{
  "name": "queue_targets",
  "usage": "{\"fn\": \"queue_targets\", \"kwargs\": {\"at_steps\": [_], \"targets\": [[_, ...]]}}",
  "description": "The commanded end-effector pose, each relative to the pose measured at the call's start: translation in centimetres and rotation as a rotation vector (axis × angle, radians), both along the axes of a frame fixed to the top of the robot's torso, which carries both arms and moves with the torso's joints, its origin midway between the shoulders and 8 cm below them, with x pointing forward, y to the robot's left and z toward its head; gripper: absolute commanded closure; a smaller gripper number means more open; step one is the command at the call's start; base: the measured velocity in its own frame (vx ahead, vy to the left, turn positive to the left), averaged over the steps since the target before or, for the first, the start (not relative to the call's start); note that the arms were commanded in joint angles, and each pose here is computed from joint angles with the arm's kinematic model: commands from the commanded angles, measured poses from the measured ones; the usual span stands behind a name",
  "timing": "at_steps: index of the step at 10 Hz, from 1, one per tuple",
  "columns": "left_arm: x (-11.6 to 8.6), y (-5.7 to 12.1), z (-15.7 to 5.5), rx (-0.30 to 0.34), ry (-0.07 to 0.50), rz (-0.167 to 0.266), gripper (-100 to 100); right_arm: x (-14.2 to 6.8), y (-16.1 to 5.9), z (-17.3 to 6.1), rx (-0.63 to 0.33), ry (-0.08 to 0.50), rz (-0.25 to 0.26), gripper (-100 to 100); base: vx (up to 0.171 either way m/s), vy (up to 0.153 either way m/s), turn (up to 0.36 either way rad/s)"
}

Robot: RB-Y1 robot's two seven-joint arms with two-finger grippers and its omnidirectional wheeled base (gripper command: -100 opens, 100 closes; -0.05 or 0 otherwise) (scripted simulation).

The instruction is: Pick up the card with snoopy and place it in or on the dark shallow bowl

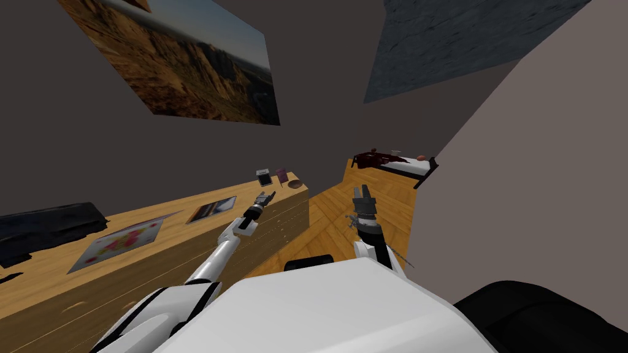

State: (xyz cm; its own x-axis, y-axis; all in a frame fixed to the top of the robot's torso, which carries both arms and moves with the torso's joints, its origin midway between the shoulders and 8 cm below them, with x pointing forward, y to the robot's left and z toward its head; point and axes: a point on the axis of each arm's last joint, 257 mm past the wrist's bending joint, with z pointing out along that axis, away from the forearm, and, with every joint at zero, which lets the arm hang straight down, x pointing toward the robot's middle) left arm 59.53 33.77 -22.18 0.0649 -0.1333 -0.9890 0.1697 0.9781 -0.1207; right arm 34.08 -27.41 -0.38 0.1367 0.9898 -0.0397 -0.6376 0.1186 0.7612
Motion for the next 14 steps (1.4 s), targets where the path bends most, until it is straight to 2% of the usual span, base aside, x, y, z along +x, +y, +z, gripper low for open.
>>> {"fn": "queue_targets", "kwargs": {"at_steps": [1,4,5,9,11,13,14], "targets": [[0.7,-1.1,0.2,0.023,-0.01,-0.011,-100,0.0,0.0,0.0,0.0,0.0,0.0,0,0.091,-0.008,0.064],[2.0,-3.0,0.4,0.064,-0.026,-0.035,-100,0.0,0.0,0.0,0.0,0.0,0.0,0,0.122,-0.026,0.073],[2.0,-3.0,0.4,0.064,-0.026,-0.035,-100,0.0,0.0,0.0,0.0,0.0,0.0,0,0.099,-0.024,0.022],[3.0,-5.1,0.4,0.114,-0.037,-0.063,-100,0.0,0.0,0.0,0.0,0.0,0.0,0,0.121,-0.005,0.056],[3.3,-6.0,-0.1,0.133,-0.034,-0.074,-100,0.0,0.0,0.0,0.0,0.0,0.0,0,0.163,-0.004,0.049],[3.0,-7.0,-2.2,0.155,-0.004,-0.084,-100,0.0,0.0,0.0,0.0,0.0,0.0,0,0.191,0.011,0.059],[3.0,-7.0,-2.2,0.155,-0.004,-0.084,-100,0.0,0.0,0.0,0.0,0.0,0.0,0,0.148,0.016,0.016]]}}
